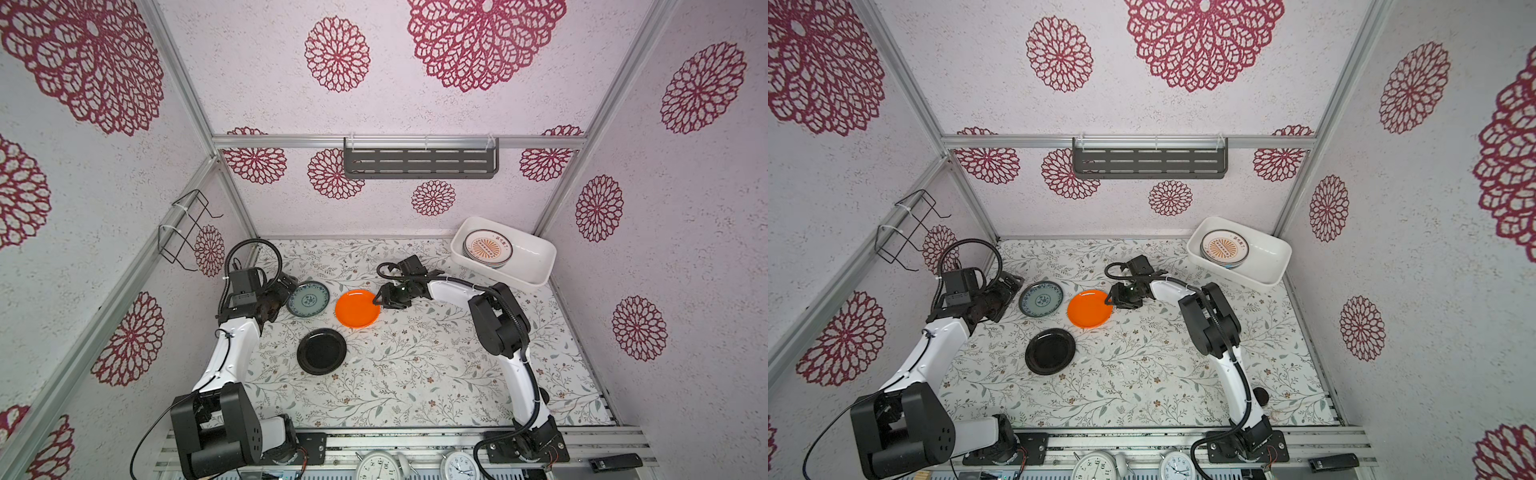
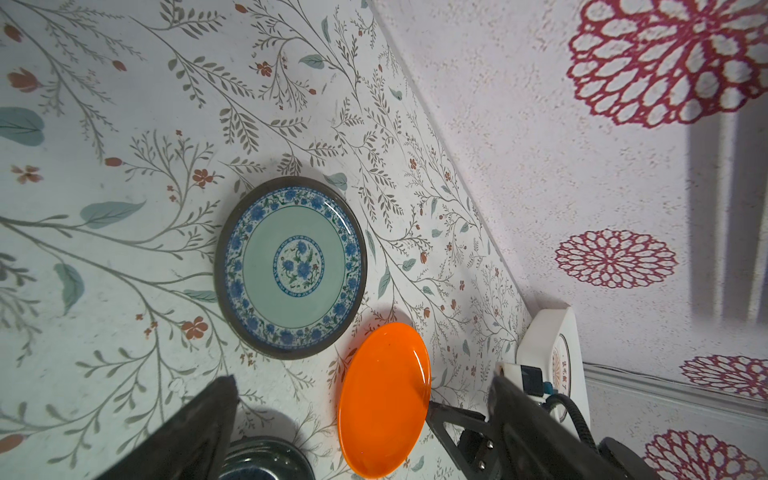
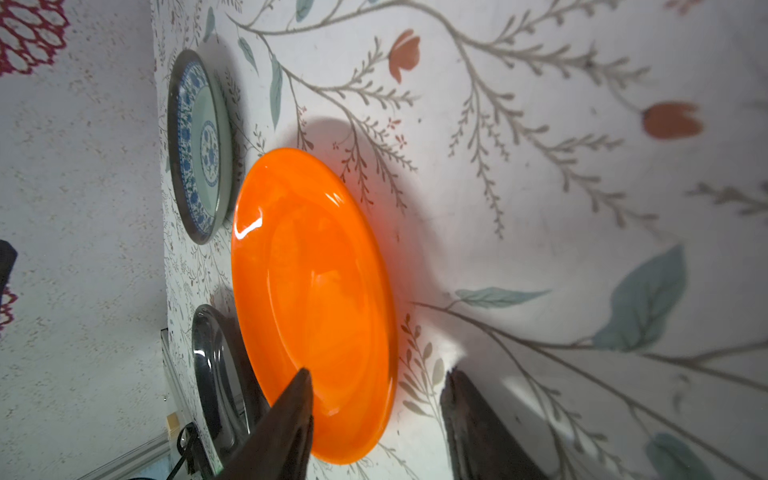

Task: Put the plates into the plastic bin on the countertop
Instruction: 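Grip the orange plate's rim with the right gripper, then carry the orange plate with the right gripper over the white bin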

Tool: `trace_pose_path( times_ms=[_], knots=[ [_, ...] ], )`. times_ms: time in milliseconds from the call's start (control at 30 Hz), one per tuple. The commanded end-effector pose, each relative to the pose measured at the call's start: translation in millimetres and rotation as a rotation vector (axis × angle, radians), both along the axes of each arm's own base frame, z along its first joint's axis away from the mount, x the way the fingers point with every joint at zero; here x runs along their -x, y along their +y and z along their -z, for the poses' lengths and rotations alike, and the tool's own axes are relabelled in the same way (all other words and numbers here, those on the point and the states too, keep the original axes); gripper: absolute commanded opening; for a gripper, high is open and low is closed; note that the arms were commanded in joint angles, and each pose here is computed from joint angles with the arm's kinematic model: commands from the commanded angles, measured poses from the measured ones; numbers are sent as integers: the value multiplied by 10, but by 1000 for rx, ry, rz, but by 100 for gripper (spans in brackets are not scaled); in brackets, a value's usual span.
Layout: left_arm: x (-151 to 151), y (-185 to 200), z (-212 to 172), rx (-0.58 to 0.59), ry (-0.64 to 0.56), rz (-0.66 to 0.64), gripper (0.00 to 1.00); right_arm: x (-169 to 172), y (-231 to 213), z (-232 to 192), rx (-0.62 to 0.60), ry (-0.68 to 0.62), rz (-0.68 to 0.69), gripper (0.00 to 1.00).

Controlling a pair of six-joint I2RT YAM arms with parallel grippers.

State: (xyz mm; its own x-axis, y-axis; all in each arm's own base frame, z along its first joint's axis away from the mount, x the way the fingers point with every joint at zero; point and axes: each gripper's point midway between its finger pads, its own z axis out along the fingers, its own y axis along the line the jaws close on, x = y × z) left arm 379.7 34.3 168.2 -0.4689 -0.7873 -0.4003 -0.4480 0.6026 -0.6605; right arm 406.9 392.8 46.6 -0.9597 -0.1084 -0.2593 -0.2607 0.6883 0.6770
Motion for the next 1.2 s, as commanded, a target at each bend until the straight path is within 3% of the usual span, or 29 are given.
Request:
trace_pose_path(
  times_ms=[0,133,667,867,1167],
  knots=[
    [-7,-16,-165,-22,-35,3,97,41,41,2,-14,15,-42,44],
    [20,-48,-166,-25,-33,4,97,107,65,100,-37,54,-52,35],
    [-15,-159,-236,-40,-45,14,97,123,100,167,-64,61,-62,17],
    [-88,-196,-285,-27,-65,15,97,48,90,119,-77,51,-52,1],
    [-147,-228,-376,-18,-91,23,97,-311,-157,-338,-267,33,163,0]
  ],
)
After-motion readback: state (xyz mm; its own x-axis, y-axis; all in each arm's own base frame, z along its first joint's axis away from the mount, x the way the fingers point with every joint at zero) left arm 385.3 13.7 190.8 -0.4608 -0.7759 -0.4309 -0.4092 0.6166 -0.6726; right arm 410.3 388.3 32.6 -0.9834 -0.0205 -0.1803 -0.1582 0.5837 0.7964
